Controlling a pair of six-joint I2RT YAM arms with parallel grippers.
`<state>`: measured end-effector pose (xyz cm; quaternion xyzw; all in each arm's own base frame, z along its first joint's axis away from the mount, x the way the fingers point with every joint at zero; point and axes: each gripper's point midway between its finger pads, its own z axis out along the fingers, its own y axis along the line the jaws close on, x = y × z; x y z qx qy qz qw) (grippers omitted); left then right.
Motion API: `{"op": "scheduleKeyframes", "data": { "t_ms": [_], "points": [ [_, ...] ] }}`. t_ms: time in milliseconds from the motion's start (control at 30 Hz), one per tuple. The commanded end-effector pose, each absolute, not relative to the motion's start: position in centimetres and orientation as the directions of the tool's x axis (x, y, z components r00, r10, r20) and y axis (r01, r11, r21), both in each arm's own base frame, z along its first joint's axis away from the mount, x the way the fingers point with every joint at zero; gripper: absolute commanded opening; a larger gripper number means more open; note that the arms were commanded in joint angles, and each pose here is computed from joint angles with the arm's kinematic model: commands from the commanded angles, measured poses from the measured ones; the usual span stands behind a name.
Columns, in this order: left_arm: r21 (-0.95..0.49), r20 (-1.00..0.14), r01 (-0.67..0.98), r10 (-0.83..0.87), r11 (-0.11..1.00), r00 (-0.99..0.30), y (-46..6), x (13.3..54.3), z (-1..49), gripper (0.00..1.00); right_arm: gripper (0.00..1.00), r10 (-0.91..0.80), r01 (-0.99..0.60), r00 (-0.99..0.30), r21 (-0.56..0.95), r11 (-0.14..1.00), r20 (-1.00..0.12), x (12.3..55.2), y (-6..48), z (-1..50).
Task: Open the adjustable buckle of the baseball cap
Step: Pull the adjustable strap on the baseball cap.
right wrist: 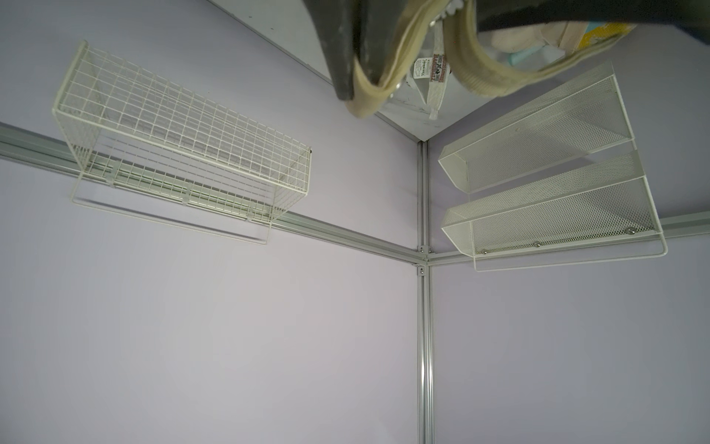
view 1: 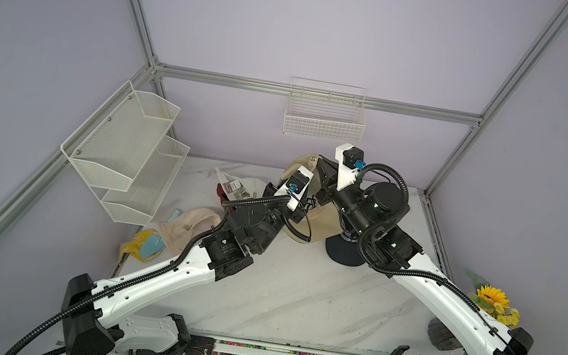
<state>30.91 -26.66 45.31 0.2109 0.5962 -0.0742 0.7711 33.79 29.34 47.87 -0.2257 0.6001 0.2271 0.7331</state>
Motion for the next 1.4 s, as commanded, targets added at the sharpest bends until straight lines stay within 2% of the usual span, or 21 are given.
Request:
{"op": "scheduleKeyframes", "data": {
  "t_ms": [0, 133, 500, 633, 733, 933, 1133, 1367],
  "points": [
    [0.199, -0.939, 0.362, 0.072, 0.911, 0.336, -25.9, 30.2, 48.7, 0.14, 0.00, 0.098, -0.606, 0.203, -0.047, 0.794, -0.974, 32.6, 28.6, 49.2],
    [0.204, -0.939, 0.360, 0.077, 0.911, 0.336, -25.7, 30.1, 48.7, 0.06, 0.00, 0.096, -0.601, 0.208, -0.050, 0.798, -0.974, 32.4, 28.3, 49.4],
    [0.204, -0.935, 0.356, 0.074, 0.912, 0.346, -25.1, 29.6, 49.0, 0.00, 0.00, 0.061, -0.592, 0.204, -0.074, 0.802, -0.977, 32.2, 28.0, 49.2],
    [0.211, -0.933, 0.359, 0.077, 0.909, 0.352, -25.2, 29.5, 49.1, 0.00, 0.32, -0.007, -0.615, 0.188, -0.123, 0.779, -0.982, 32.0, 28.6, 47.9],
    [0.213, -0.932, 0.359, 0.079, 0.908, 0.353, -25.1, 29.5, 49.2, 0.00, 0.45, -0.070, -0.621, 0.198, -0.181, 0.763, -0.978, 31.6, 28.8, 47.2],
    [0.213, -0.931, 0.358, 0.077, 0.909, 0.358, -24.9, 29.3, 49.5, 0.00, 0.55, -0.167, -0.622, 0.193, -0.252, 0.741, -0.967, 30.9, 29.0, 46.2],
    [0.212, -0.928, 0.360, 0.072, 0.908, 0.365, -24.7, 29.0, 49.9, 0.00, 0.59, -0.275, -0.590, 0.169, -0.321, 0.741, -0.946, 30.2, 28.6, 44.1],
    [0.212, -0.927, 0.365, 0.068, 0.907, 0.369, -24.6, 28.8, 50.2, 0.00, 0.63, -0.290, -0.598, 0.171, -0.333, 0.729, -0.941, 29.0, 28.8, 43.8]
  ]
}}
